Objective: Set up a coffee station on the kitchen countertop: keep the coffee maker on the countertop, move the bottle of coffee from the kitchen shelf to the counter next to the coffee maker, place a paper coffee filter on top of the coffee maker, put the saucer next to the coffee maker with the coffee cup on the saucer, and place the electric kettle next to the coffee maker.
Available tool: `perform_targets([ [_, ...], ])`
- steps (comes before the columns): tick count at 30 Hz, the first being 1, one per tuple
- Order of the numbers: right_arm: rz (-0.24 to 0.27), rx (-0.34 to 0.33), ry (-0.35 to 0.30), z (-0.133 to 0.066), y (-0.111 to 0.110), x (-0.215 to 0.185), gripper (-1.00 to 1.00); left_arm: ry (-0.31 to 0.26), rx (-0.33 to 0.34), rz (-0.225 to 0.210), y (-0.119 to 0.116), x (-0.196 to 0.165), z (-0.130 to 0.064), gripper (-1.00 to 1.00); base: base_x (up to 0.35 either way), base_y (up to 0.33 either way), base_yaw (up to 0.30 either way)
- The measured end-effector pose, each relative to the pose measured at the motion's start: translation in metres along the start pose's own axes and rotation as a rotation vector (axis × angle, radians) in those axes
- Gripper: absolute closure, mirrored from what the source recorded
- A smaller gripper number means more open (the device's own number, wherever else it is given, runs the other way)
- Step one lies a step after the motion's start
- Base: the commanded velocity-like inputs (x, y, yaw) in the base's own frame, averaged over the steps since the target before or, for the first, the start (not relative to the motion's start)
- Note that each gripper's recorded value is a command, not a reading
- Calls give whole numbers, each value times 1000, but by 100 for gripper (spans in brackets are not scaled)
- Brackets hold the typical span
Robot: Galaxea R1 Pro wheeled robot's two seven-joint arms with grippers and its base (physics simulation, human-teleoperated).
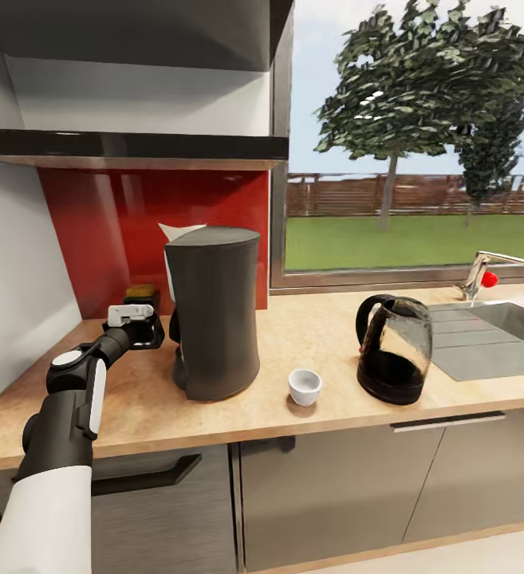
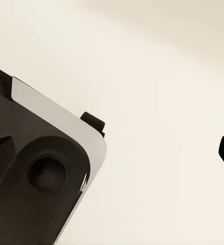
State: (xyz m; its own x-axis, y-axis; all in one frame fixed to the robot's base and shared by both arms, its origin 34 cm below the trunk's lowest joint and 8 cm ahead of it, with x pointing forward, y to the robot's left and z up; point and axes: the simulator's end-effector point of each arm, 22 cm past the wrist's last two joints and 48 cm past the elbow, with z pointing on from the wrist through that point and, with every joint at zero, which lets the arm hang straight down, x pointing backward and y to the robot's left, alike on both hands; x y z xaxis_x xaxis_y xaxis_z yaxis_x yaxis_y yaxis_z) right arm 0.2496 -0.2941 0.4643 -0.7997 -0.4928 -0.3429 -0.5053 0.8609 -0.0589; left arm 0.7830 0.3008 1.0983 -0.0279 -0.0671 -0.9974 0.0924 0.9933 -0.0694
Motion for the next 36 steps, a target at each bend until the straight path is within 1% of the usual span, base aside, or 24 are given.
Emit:
perform_targets([
  [18,-1,0,0,0,0,0,-100,1,-1,1,0,0,0,100,1,-4,0],
  [22,-1,0,-1,6,0,2,-100,1,-1,2,1,7,0,100,0,0,0],
  [28,-1,0,0,6,0,2,-100,0,-1,1,1,7,0,100,0,0,0],
  [33,-1,0,0,14,1,5,-100,1,-2,3,1,16,0,100,0,0,0],
  [36,-1,0,0,14,1,6,-100,1,-1,2,1,15,0,100,0,0,0],
])
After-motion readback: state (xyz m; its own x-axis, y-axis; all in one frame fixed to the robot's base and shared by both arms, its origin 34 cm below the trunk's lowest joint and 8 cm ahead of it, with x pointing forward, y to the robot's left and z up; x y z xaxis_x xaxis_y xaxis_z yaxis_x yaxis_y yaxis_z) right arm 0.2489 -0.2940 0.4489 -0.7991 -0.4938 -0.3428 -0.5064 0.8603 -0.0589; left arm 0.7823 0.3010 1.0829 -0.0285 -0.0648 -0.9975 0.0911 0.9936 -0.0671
